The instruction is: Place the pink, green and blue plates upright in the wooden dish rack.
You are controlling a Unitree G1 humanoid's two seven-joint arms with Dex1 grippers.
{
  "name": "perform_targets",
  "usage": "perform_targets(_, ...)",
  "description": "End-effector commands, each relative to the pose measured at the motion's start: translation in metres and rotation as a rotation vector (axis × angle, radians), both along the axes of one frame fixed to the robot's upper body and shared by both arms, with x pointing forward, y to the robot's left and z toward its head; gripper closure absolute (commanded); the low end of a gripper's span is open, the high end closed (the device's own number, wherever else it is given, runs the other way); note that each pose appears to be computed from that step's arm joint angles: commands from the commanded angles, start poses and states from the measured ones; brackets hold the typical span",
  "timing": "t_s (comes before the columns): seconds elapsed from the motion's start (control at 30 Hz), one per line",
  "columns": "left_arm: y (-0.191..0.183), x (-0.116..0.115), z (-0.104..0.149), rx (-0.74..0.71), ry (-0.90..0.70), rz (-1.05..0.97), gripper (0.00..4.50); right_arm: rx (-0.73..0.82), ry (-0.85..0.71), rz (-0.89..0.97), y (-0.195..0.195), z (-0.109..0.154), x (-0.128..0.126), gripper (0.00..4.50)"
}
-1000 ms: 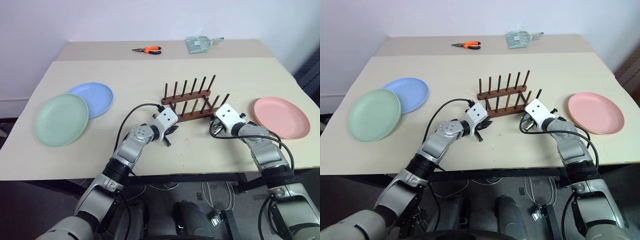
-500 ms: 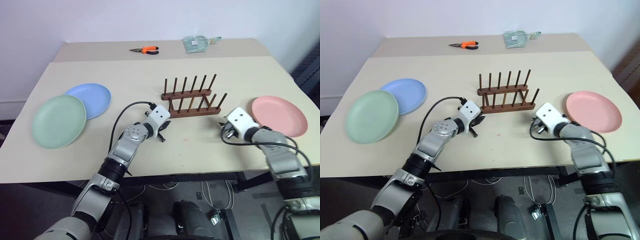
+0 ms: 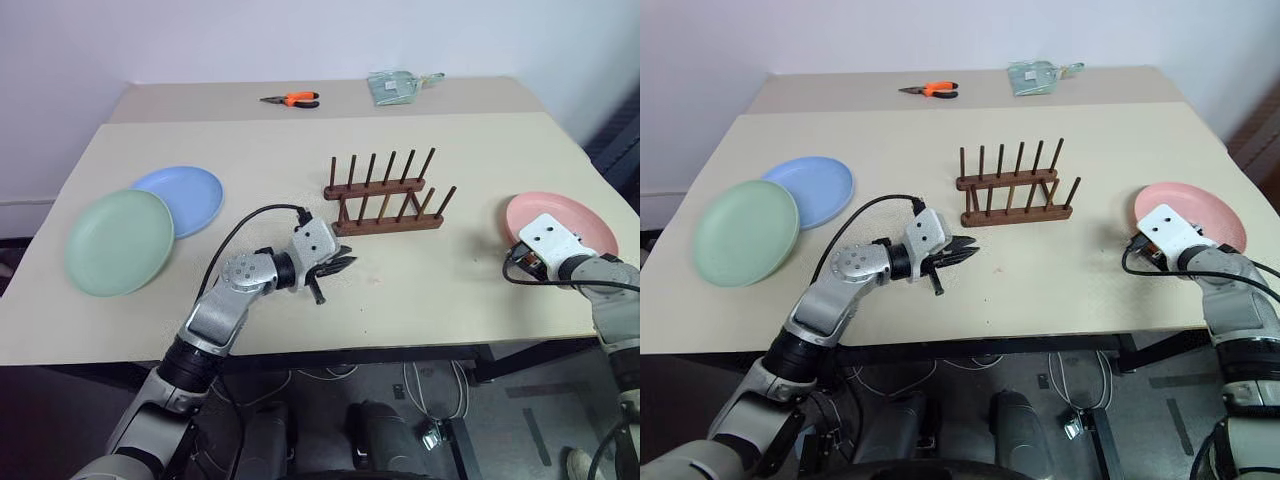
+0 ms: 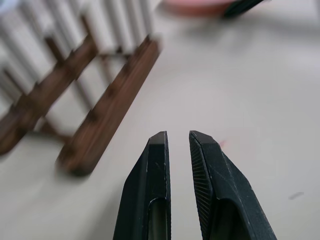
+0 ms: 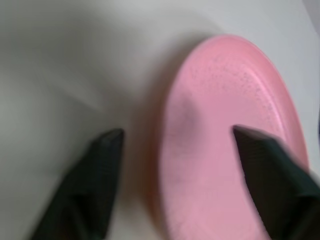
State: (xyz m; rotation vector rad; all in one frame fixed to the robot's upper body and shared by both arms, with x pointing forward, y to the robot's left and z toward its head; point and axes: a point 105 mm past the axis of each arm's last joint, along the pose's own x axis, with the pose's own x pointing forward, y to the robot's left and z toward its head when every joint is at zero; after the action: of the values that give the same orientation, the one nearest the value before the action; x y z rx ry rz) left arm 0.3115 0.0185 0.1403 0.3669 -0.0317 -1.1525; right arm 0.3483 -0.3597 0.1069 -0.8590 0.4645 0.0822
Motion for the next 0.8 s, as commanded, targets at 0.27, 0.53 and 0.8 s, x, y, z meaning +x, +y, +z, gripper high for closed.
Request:
perform_targets(0.27, 0.014, -0.004, 0.008, -0.011, -0.005, 0.011, 3.82, -0.036, -0.145, 0.103, 0.011, 0.039, 0.004, 4.44)
perform_targets(0.53, 0.028, -0.002, 0.006, -0.008, 0.015, 0.024, 3.82, 0.632, -0.466, 0.559, 0.104, 0.198, -0.013, 4.44)
perform_targets(0.8, 0.027, -0.001, 0.011, -0.039, 0.010, 0.020, 3.82, 1.153, -0.351, 0.797, 0.141, 0.236, -0.019, 4.44)
